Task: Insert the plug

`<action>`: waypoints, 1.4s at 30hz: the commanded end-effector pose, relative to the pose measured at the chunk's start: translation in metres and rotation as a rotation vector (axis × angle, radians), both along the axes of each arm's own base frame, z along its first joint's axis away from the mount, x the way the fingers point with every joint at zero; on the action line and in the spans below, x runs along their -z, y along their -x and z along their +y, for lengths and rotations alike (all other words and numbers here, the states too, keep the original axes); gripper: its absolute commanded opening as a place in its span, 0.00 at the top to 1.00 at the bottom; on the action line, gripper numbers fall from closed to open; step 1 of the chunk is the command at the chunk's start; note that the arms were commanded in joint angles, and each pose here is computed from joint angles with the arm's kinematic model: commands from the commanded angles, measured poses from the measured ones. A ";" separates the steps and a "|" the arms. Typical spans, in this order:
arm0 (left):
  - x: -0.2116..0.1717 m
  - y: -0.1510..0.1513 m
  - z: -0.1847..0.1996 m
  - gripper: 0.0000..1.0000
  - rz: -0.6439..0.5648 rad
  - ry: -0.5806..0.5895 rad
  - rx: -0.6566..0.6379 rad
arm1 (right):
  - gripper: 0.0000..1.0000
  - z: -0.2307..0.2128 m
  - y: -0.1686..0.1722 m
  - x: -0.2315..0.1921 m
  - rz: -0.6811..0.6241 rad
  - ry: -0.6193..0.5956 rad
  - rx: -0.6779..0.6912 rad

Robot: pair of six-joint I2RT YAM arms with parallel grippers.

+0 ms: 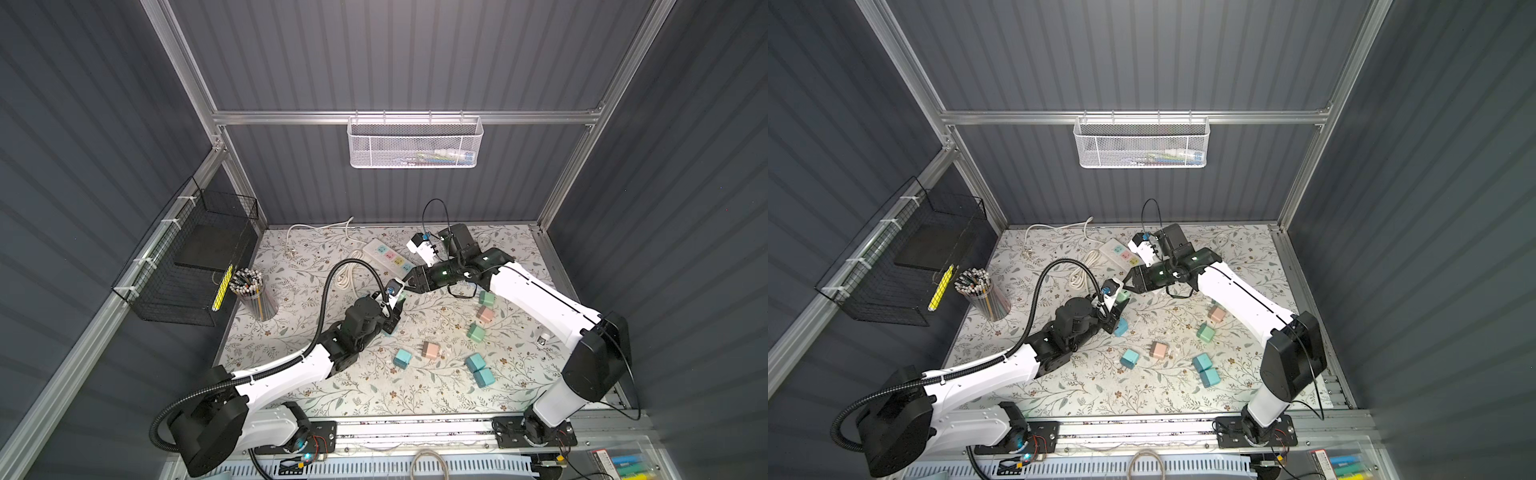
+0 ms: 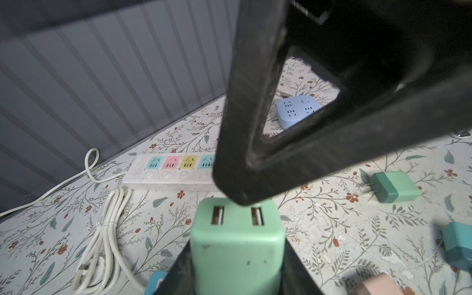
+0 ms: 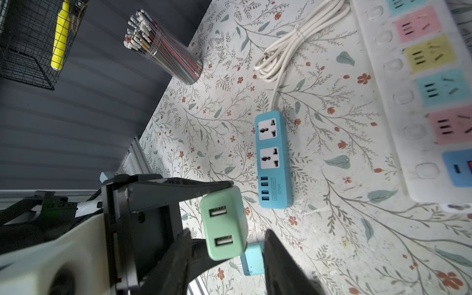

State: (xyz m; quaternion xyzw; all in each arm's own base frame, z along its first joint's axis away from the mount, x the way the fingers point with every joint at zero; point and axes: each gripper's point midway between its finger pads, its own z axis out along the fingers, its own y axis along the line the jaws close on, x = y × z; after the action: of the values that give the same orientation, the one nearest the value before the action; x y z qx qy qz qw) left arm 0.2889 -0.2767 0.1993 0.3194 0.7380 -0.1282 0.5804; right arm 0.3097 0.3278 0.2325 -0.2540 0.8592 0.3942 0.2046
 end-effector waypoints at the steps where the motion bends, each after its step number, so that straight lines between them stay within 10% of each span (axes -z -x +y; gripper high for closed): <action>1: -0.016 0.004 -0.003 0.90 -0.039 0.024 0.026 | 0.53 0.008 0.005 0.001 0.008 -0.011 -0.051; 20: -0.019 -0.001 0.001 0.86 -0.049 0.001 -0.003 | 0.72 0.024 0.014 0.026 0.046 0.042 -0.096; 29: -0.041 -0.002 0.044 0.23 -0.049 0.110 -0.199 | 0.80 0.021 -0.016 0.030 -0.080 0.083 0.003; 42: -0.018 -0.040 0.183 0.10 0.309 0.371 -0.688 | 0.82 0.069 -0.063 0.106 -0.239 0.283 -0.009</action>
State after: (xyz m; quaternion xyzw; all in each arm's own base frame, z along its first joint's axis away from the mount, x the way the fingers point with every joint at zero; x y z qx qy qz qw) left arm 0.3292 -0.1015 0.2359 -0.0304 0.8121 -0.0769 0.5777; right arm 0.3592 0.3850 0.1111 -0.3116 0.8877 0.2548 0.2234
